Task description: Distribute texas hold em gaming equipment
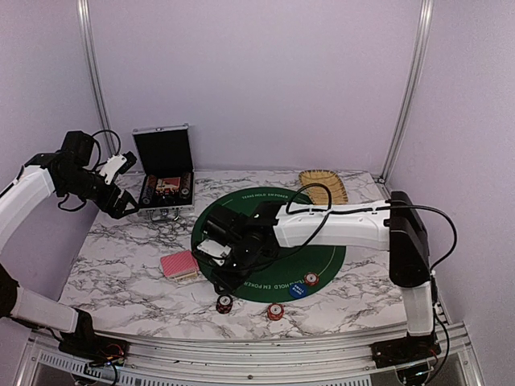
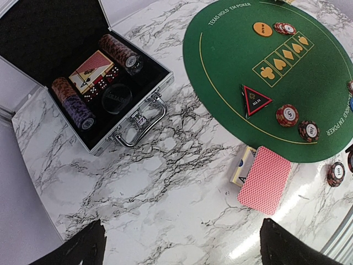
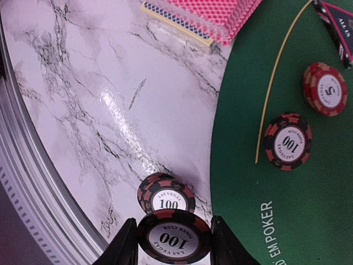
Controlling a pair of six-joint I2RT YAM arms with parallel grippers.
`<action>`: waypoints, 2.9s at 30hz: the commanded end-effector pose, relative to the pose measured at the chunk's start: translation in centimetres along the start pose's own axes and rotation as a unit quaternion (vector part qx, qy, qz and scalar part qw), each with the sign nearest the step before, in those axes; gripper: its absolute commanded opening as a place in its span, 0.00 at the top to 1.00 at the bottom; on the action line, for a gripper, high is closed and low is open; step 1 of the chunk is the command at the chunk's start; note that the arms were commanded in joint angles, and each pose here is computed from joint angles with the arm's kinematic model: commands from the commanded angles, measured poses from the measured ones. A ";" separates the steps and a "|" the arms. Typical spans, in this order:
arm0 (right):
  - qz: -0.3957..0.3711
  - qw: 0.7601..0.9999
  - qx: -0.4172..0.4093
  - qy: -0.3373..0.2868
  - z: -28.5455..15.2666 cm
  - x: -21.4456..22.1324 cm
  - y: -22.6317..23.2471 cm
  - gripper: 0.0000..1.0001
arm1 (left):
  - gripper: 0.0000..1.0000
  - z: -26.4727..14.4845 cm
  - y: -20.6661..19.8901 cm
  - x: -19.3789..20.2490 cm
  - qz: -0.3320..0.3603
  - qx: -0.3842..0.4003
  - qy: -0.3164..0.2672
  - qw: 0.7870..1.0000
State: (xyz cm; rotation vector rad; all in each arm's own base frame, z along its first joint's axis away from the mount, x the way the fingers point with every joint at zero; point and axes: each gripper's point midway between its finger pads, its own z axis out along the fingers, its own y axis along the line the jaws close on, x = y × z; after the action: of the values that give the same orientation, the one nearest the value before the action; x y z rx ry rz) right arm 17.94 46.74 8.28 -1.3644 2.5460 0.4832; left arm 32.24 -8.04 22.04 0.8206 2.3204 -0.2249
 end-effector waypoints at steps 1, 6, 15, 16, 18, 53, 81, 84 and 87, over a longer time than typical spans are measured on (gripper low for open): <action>0.026 0.998 0.003 -0.056 -4.9 -2.7 -1.9 0.99 | 0.01 -1.1 -0.4 -0.4 0.008 -0.001 -0.005 1.000; 0.068 0.993 0.052 -0.076 -6.6 -3.5 -8.1 0.99 | 0.01 -1.1 -0.4 -0.2 0.009 -0.003 -0.003 1.000; 0.138 0.978 0.125 -0.092 -5.7 -5.3 -18.7 0.99 | 0.01 -1.0 -0.5 -0.1 0.008 0.000 -0.003 1.000; 0.143 0.976 0.134 -0.091 -5.4 -5.4 -19.8 0.99 | 0.01 -1.0 -0.5 -0.2 0.007 0.001 -0.003 1.000; 0.155 0.974 0.139 -0.091 -4.8 -5.7 -21.6 0.99 | 0.01 -1.0 -0.5 -0.1 0.007 0.002 -0.002 1.000; 0.228 0.950 0.205 -0.057 2.9 -4.5 -34.4 0.96 | 0.01 -0.7 -0.2 -0.1 0.011 -0.002 0.005 1.000; 0.206 0.954 0.203 -0.080 -0.9 -6.4 -31.6 0.49 | 0.01 -1.2 -0.4 -0.4 0.011 -0.001 -0.004 1.000; 0.200 0.952 0.208 -0.098 -2.7 -7.4 -31.2 0.42 | 0.01 -1.2 -0.4 -0.4 0.009 -0.001 -0.004 1.000; 0.186 0.952 0.214 -0.111 -4.6 -8.3 -30.0 0.38 | 0.01 -1.2 -0.3 -0.4 0.009 -0.002 -0.003 1.000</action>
State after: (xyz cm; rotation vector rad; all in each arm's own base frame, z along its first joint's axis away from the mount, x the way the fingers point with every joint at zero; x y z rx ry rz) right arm 47.60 34.62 3.11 -0.6356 2.6301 0.1002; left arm 32.13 -7.90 22.09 0.8292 2.3189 -0.2116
